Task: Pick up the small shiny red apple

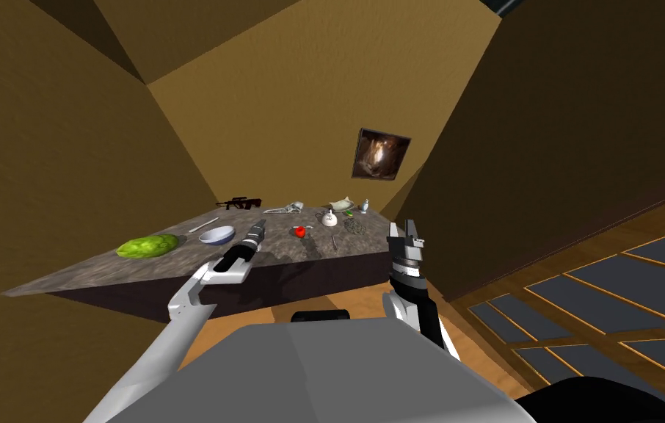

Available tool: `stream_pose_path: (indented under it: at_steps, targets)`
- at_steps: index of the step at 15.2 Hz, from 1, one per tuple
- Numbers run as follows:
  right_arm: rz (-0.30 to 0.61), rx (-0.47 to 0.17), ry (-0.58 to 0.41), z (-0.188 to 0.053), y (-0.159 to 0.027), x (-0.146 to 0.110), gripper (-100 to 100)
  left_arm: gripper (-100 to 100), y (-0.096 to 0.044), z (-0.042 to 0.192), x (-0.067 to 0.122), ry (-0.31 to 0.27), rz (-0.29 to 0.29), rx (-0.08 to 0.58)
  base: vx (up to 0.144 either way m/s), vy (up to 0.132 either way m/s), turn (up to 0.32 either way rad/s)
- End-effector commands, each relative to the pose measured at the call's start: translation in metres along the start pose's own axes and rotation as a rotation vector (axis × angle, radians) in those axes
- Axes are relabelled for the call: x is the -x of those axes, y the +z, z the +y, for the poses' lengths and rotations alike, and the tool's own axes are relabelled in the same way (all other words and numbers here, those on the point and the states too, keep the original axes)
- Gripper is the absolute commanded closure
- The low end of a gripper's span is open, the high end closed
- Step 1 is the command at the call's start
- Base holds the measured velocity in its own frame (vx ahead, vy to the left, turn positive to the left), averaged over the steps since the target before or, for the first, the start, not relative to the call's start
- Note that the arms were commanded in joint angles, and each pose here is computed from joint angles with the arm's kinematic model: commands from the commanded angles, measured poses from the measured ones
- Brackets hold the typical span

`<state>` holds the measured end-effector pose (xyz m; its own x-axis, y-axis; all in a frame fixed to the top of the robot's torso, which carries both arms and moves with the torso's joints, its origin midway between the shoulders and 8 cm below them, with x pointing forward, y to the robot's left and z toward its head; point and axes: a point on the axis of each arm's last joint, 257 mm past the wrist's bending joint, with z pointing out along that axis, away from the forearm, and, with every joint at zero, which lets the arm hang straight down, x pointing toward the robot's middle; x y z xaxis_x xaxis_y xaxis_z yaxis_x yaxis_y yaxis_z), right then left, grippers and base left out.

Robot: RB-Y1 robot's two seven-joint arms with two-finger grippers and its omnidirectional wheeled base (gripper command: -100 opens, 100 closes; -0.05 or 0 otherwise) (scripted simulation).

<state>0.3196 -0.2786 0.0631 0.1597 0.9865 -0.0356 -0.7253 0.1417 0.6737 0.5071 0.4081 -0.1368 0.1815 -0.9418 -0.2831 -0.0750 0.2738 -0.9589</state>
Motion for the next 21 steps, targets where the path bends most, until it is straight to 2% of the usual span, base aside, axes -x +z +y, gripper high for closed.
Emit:
stream_pose_path:
  at_steps: [1, 3, 4, 7, 8, 11, 12, 15, 16, 19, 20, 21]
  targets:
    - [0.0, 0.0, 0.0, 0.0, 0.0, 0.0, 0, -100, 0.004, 0.011, 0.008, -0.008, -0.016, 0.048, -0.003, 0.005, -0.21]
    - [0.0, 0.0, 0.0, 0.0, 0.0, 0.0, 0, -100, 0.004, 0.02, 0.009, -0.008, -0.021, 0.081, -0.002, 0.007, -0.042]
    - [0.0, 0.0, 0.0, 0.0, 0.0, 0.0, 0, -100, 0.012, 0.023, 0.02, -0.02, -0.041, 0.105, -0.003, 0.0, -0.179]
    - [0.0, 0.0, 0.0, 0.0, 0.0, 0.0, 0, -100, 0.01, 0.036, 0.022, -0.02, -0.049, 0.156, -0.002, 0.006, -0.104]
    - [0.0, 0.0, 0.0, 0.0, 0.0, 0.0, 0, -100, 0.018, 0.038, 0.032, -0.034, -0.069, 0.177, -0.002, 0.0, -0.166]
    - [0.0, 0.0, 0.0, 0.0, 0.0, 0.0, 0, -100, 0.015, 0.051, 0.034, -0.035, -0.078, 0.231, -0.002, 0.006, -0.107]
    - [0.0, 0.0, 0.0, 0.0, 0.0, 0.0, 0, -100, 0.022, 0.053, 0.044, -0.051, -0.1, 0.251, -0.001, 0.001, -0.158]
    - [0.0, 0.0, 0.0, 0.0, 0.0, 0.0, 0, -100, 0.018, 0.066, 0.046, -0.053, -0.11, 0.306, -0.001, 0.006, -0.109]
    - [0.0, 0.0, 0.0, 0.0, 0.0, 0.0, 0, -100, 0.024, 0.068, 0.056, -0.071, -0.132, 0.329, 0.0, 0.0, -0.207]
    - [0.0, 0.0, 0.0, 0.0, 0.0, 0.0, 0, -100, 0.019, 0.081, 0.058, -0.073, -0.142, 0.38, 0.0, 0.007, -0.096]
    - [0.0, 0.0, 0.0, 0.0, 0.0, 0.0, 0, -100, 0.025, 0.082, 0.068, -0.094, -0.165, 0.401, 0.0, -0.001, -0.16]
    - [0.0, 0.0, 0.0, 0.0, 0.0, 0.0, 0, -100, 0.023, 0.086, 0.068, -0.094, -0.168, 0.42, 0.0, 0.004, -0.217]
